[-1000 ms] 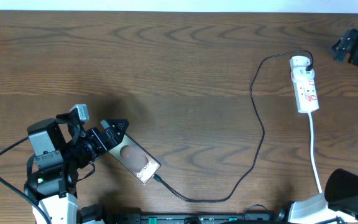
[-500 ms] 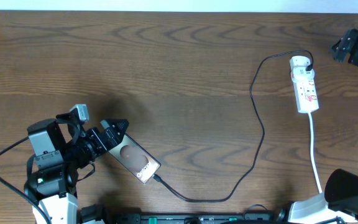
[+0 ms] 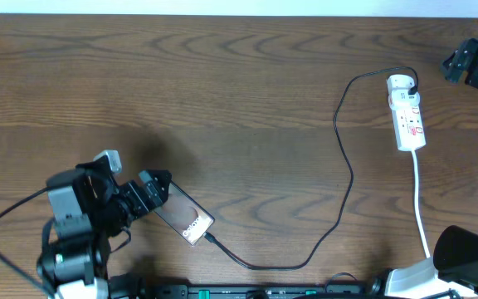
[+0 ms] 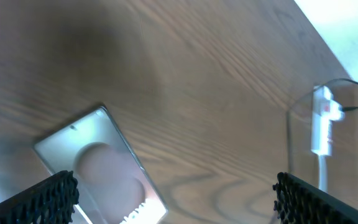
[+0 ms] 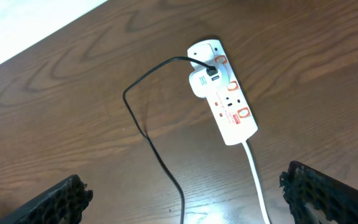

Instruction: Plug charger to phone and switch on socket

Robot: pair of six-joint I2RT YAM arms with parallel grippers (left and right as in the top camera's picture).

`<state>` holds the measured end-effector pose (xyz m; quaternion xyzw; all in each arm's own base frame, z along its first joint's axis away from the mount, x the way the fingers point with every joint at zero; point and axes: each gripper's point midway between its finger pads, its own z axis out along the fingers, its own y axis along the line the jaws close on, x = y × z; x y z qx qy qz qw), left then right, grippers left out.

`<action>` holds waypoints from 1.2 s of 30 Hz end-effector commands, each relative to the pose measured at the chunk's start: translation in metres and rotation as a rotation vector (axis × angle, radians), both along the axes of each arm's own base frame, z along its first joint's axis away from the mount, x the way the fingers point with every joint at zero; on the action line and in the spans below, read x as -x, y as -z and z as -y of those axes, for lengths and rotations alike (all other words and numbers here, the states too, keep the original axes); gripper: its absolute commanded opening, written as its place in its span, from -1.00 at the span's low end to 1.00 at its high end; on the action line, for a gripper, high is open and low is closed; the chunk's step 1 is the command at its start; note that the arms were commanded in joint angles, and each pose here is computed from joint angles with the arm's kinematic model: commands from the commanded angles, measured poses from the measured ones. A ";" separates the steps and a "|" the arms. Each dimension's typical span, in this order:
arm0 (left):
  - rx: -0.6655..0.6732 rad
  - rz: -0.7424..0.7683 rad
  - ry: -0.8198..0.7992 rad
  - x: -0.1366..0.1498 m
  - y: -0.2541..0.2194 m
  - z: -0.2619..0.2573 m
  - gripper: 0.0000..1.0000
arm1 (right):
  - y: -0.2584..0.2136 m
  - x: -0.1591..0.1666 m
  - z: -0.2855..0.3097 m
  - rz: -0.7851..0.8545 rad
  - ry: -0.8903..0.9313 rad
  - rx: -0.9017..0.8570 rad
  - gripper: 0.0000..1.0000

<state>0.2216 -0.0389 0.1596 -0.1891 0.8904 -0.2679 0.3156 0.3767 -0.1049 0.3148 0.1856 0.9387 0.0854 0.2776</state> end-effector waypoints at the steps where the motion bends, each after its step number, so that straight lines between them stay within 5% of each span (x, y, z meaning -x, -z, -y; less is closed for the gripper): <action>1: -0.204 0.094 -0.113 0.006 0.002 -0.028 0.99 | -0.004 0.002 -0.001 0.008 0.011 0.001 0.99; 14: -0.361 0.960 -0.260 -0.013 -0.099 -0.045 0.99 | -0.004 0.002 -0.001 0.009 0.011 0.001 0.99; 19: -0.548 1.188 -0.243 -0.004 -0.118 -0.044 0.99 | -0.005 0.002 -0.001 0.009 0.011 0.001 0.99; 26: -0.844 1.162 -0.085 -0.015 -0.081 -0.033 0.99 | -0.004 0.002 -0.001 0.009 0.010 0.001 0.99; 36: -0.708 0.774 0.066 -0.022 0.018 -0.025 0.99 | -0.004 0.002 -0.001 0.009 0.011 0.001 0.99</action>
